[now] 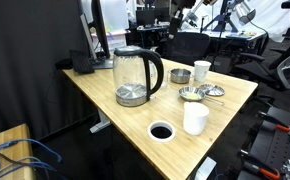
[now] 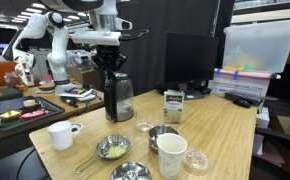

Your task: Push the button on the handle to open the lid

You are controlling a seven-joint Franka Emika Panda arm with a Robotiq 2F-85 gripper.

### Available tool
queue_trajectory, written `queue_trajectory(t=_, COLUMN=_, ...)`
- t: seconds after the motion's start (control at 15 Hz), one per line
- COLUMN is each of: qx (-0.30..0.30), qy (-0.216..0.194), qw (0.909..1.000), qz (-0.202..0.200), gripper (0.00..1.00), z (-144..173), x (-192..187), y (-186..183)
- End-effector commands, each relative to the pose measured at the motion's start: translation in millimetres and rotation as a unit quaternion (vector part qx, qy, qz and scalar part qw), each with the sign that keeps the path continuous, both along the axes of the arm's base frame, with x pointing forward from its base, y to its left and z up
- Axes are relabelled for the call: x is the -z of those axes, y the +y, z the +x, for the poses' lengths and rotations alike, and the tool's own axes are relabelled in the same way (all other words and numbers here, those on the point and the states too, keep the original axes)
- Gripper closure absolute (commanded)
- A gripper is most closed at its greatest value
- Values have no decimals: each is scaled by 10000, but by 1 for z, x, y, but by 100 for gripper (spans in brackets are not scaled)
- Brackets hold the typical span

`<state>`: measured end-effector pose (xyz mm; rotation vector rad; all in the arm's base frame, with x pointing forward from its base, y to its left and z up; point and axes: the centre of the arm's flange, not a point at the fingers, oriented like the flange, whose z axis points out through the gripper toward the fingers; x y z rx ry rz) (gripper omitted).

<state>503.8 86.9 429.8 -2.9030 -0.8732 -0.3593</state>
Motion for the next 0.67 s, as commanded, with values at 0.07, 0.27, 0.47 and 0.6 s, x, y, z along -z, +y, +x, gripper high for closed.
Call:
queue_trajectory(t=0.07, qx=-131, qy=-30, qw=9999, qz=64, gripper=100, z=14, x=2, y=9)
queue_trajectory(t=0.27, qx=-180, qy=-62, qw=9998, qz=48, gripper=100, z=14, x=2, y=13)
queue_trajectory(t=0.47, qx=-204, qy=-20, qw=9998, qz=47, gripper=100, z=11, x=4, y=14)
queue_trajectory(t=0.6, qx=-270, qy=52, qw=9996, qz=117, gripper=100, z=7, x=5, y=16)
